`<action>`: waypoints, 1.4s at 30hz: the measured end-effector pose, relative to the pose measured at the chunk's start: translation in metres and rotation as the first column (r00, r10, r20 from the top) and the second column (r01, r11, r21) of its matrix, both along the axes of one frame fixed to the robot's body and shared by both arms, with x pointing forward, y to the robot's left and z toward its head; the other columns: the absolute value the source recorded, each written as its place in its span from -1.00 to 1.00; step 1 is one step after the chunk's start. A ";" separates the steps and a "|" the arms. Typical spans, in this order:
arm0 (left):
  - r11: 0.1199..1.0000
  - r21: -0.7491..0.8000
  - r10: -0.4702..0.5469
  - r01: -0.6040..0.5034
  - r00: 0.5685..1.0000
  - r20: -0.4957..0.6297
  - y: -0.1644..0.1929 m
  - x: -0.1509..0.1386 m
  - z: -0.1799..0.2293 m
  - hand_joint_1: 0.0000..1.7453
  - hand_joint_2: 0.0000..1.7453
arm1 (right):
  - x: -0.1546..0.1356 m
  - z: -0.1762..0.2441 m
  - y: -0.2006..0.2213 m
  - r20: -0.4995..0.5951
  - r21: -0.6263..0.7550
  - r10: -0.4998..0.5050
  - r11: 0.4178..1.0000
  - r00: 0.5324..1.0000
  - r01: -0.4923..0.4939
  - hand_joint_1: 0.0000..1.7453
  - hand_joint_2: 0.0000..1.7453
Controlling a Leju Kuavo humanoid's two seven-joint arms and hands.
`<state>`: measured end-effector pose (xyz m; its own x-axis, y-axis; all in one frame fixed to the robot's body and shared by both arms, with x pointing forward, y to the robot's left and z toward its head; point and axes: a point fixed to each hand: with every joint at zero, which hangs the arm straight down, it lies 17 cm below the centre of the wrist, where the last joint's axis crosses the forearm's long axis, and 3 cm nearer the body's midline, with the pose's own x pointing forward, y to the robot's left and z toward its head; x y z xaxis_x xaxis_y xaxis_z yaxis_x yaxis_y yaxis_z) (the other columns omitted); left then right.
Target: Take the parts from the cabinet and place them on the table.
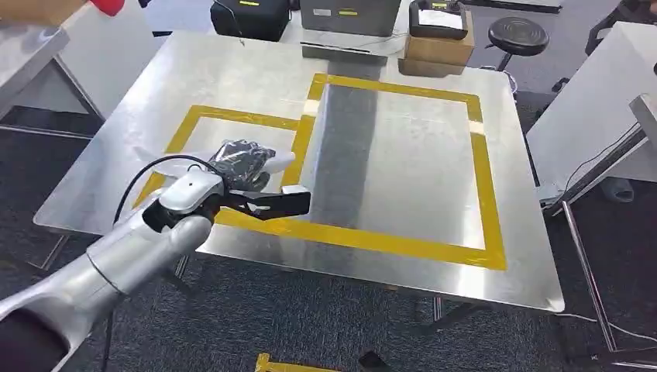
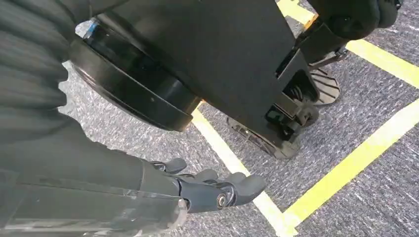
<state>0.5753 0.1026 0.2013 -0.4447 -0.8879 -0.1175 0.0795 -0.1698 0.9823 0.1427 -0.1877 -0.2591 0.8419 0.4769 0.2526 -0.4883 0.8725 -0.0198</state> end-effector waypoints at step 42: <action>0.954 0.120 0.275 -0.274 0.961 0.012 0.133 0.040 -0.004 1.00 1.00 | -0.012 -0.004 -0.011 -0.019 -0.019 0.015 1.000 1.000 -0.016 -1.00 1.00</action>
<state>0.6152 0.2360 0.1968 -0.1864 -0.9556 -0.2282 0.1445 -0.2564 0.9557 0.1306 -0.1990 -0.2634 0.8389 0.4946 0.2273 -0.5022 0.8643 -0.0274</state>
